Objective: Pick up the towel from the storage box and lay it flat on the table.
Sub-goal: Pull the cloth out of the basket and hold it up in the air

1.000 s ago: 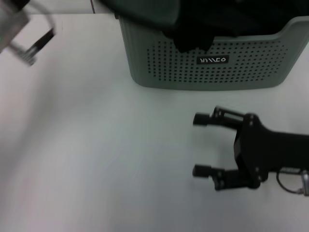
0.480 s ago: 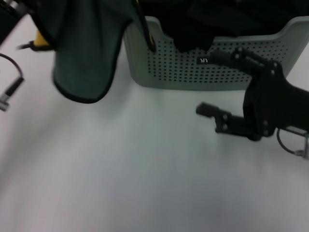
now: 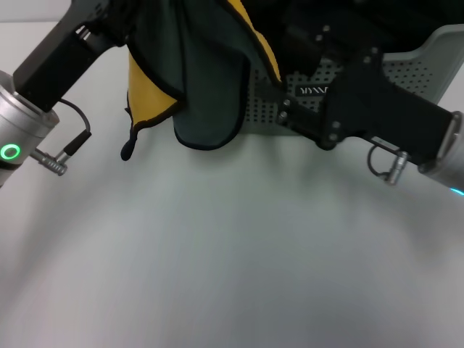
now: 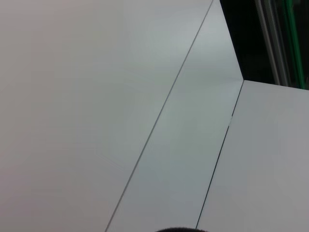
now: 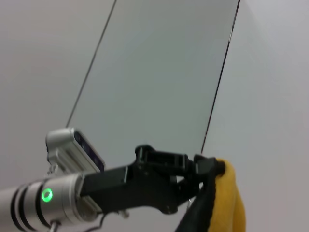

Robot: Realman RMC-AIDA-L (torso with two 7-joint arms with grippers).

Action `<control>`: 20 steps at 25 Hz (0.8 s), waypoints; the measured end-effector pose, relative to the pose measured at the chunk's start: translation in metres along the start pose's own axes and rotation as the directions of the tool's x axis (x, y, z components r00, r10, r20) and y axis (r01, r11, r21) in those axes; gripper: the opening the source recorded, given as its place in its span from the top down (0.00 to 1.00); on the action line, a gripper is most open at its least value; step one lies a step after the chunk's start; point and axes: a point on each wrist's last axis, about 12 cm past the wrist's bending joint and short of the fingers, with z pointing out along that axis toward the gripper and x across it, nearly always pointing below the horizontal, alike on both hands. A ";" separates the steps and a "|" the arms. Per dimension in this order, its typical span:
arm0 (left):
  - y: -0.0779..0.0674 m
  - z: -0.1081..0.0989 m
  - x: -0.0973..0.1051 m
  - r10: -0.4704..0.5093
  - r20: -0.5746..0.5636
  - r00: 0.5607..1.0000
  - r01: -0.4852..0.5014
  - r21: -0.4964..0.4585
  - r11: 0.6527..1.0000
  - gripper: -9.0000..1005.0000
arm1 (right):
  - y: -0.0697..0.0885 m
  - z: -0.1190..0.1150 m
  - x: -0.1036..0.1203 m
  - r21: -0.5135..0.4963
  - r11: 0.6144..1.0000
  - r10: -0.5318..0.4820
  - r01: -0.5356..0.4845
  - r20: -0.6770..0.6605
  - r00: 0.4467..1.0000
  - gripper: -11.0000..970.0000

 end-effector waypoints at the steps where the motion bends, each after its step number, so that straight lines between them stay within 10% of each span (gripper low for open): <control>1: 0.000 0.000 0.000 -0.001 -0.001 1.000 0.001 -0.001 1.000 0.93 | 0.000 0.003 0.002 0.004 1.000 -0.009 0.009 -0.017 1.000 0.31; 20: 0.004 -0.005 0.002 -0.006 0.009 1.000 0.007 -0.032 0.999 0.92 | 0.011 -0.006 -0.003 0.024 1.000 -0.007 0.007 -0.007 1.000 0.71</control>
